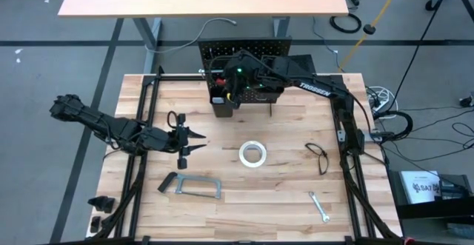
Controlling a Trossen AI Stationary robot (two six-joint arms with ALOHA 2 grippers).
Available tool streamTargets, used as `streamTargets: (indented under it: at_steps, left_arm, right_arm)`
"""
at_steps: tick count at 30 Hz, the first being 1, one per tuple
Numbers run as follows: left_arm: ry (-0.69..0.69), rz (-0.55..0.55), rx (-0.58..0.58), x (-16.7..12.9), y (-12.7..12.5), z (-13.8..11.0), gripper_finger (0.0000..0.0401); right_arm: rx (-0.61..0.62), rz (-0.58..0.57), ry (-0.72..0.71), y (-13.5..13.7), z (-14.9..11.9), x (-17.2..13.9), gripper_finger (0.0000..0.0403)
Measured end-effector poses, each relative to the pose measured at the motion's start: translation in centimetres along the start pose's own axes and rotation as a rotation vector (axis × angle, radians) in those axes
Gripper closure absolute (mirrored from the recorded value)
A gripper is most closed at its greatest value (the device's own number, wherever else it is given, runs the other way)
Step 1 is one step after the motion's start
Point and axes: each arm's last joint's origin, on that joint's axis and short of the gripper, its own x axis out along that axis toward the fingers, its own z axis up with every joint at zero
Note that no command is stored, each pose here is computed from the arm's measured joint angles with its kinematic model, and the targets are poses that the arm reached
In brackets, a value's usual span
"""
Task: Hang tools onto peg board
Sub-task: Put the red t handle screwdriver into the left black tool bin, then put the silver wrench into the left black tool bin
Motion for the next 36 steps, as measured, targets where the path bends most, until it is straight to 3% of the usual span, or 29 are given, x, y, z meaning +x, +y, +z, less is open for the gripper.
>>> streamTargets:
  at_steps: [14, 22, 36]
  left_arm:
    - [0.0, -0.003, 0.0, 0.0, -0.01, 0.01, 0.0274]
    - [0.0, -0.003, -0.001, 0.0, -0.01, 0.0, 0.0274]
    - [0.0, -0.027, 0.0, 0.0, -0.07, 0.0, 0.0274]
  right_arm:
    - [0.001, -0.029, 0.007, -0.15, -0.07, 0.0, 0.0348]
    - [0.001, -0.027, -0.014, -0.14, 0.13, 0.0, 0.0318]
    - [-0.002, -0.024, -0.031, -0.11, 0.29, -0.02, 0.0331]
